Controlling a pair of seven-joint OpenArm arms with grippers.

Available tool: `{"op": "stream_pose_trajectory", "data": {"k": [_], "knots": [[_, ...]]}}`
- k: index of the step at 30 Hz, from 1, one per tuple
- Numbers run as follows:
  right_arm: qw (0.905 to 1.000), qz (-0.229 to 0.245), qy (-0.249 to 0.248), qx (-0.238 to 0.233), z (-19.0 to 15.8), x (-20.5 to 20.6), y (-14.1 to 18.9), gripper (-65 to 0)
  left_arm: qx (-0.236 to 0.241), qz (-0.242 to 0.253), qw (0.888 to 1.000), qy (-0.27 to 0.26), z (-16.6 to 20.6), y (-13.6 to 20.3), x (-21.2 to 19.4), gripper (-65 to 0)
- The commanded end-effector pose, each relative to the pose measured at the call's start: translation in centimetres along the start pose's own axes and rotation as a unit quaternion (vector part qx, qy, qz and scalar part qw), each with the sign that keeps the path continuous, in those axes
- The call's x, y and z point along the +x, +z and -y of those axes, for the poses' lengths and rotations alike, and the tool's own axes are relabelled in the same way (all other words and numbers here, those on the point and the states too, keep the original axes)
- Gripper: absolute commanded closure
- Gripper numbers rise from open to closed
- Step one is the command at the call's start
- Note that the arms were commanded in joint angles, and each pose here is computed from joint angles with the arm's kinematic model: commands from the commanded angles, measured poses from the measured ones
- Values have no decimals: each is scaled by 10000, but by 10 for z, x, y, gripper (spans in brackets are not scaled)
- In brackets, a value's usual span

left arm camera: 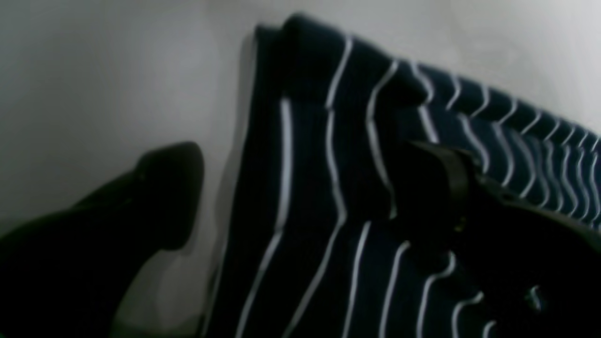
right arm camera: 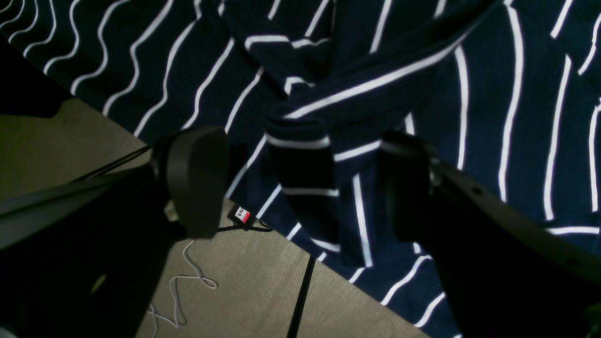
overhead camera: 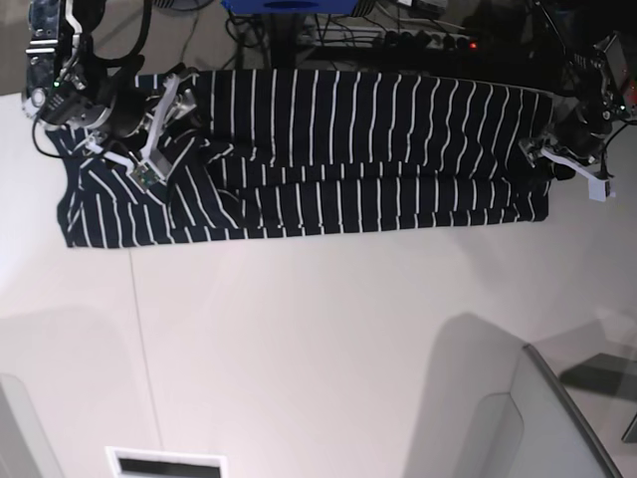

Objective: Layout the t-shirt on the table in an organized manner, then fold the t-shirt properly

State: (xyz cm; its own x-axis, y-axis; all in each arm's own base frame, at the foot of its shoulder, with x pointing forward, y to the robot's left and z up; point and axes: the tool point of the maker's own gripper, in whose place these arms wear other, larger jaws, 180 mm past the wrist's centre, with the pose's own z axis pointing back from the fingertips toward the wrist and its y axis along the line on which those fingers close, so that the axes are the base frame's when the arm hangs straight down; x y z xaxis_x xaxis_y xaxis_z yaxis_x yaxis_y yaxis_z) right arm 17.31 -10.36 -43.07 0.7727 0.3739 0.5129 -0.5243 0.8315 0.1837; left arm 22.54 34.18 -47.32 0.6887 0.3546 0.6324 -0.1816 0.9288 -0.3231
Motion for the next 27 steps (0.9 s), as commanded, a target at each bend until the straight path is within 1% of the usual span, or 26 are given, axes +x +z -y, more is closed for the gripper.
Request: {"op": "stream_pose_trajectory", "data": {"k": [1,2,3,5,7,11,12,13,15,18,22,25,27], "knots": [[9998,190,51,4,1,10,3,-474,18,-209,9997,-81,-3,1,-6,-630],[9998,190,42,-9,2,9,4,-474,15,-217,9997,-74,-3,1,-7,-627],[9998,185,37,-6,2,9,3,-474,10,-223,9997,-63,-2,0,-8,-611],[9998,185,37,-6,2,9,3,-474,12,-239,9997,-46,-3,0,-10,-525],[9998,198,45,-2,1,10,3,-474,18,-249,9997,-56,-3,0,-10,-378],[9998,203,40,1,1,10,3,-474,29,-247,9997,-53,-3,0,-10,-36],[9998,203,40,1,1,10,3,-474,25,-198,9998,-59,-3,-1,-5,0],[9998,203,35,-5,1,10,3,-474,16,-130,9999,-63,-2,-2,1,0],[9998,199,41,-9,2,10,3,-474,108,-39,9998,-188,-12,3,16,0],[9997,233,76,-23,2,12,5,-474,227,336,9985,-371,-24,12,44,0],[9997,238,70,-5,1,13,5,-474,390,513,9953,-727,-39,26,75,0],[9997,249,71,-2,1,13,5,-474,427,717,9895,-1179,-33,39,102,0],[9995,292,93,-32,3,18,5,-474,461,711,9833,-1613,-25,50,105,0]]}}
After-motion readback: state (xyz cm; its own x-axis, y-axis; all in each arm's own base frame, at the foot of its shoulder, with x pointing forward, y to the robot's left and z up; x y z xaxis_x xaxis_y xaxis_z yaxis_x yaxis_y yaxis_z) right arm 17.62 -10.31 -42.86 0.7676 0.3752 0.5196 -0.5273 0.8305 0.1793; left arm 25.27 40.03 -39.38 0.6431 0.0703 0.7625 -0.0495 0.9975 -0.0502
